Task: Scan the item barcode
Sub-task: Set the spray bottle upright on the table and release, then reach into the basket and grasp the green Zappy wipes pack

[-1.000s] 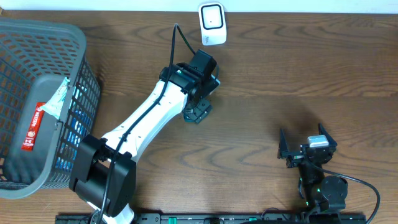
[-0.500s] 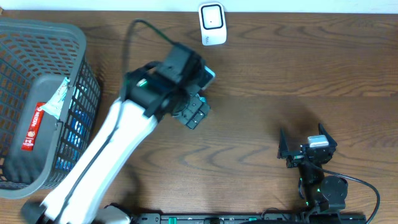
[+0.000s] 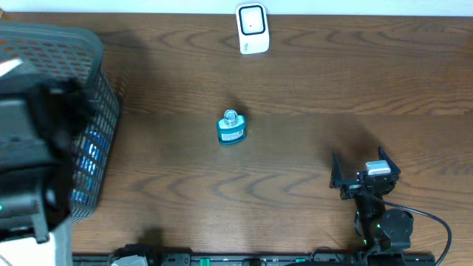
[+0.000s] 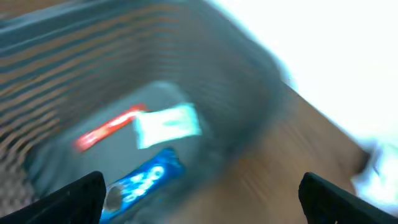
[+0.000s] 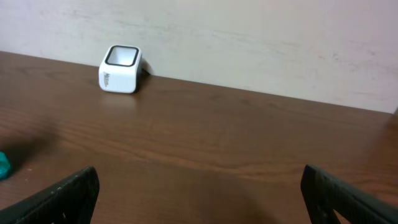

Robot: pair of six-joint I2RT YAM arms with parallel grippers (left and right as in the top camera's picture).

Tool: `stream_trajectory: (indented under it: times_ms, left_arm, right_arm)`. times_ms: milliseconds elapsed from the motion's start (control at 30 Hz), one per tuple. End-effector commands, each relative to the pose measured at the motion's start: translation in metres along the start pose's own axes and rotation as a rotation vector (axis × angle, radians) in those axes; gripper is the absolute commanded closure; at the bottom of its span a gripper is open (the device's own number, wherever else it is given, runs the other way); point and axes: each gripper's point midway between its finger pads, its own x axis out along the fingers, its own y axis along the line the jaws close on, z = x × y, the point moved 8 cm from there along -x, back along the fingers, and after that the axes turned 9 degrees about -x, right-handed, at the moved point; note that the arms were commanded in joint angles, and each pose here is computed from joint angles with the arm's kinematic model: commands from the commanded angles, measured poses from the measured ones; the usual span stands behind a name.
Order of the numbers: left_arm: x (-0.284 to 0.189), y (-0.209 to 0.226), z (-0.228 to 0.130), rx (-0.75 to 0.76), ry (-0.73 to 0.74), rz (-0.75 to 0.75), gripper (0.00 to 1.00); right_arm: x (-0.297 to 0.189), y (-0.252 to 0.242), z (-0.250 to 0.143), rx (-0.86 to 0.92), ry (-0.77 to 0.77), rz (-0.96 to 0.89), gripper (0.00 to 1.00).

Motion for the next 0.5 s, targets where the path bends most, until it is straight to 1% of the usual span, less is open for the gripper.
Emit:
stream_trajectory:
  times_ms: [0,100,200,300,367,467]
  left_arm:
    - [0.029,0.028,0.02,-0.298,0.032,0.109,0.02]
    - [0.064,0.049,0.03,-0.404,0.128,0.146,0.02]
    - [0.105,0.065,0.032,-0.449,0.217,0.204,0.02]
    - [0.151,0.072,0.025,-0.355,0.321,0.245,0.02]
    - [0.184,0.073,0.013,-0.302,0.417,0.246,0.02]
    - [0.225,0.075,-0.004,-0.304,0.53,0.221,0.02]
  right_arm:
    - [0.0,0.001,0.0,-0.015,0.0,0.002,0.01]
    - [0.0,0.001,0.0,-0.015,0.0,0.002,0.01]
    - [0.0,0.001,0.0,-0.015,0.0,0.002,0.01]
    - [0.0,0.001,0.0,-0.015,0.0,0.002,0.01]
    - [0.0,0.001,0.0,-0.015,0.0,0.002,0.01]
    - [0.0,0.001,0.0,-0.015,0.0,0.002,0.01]
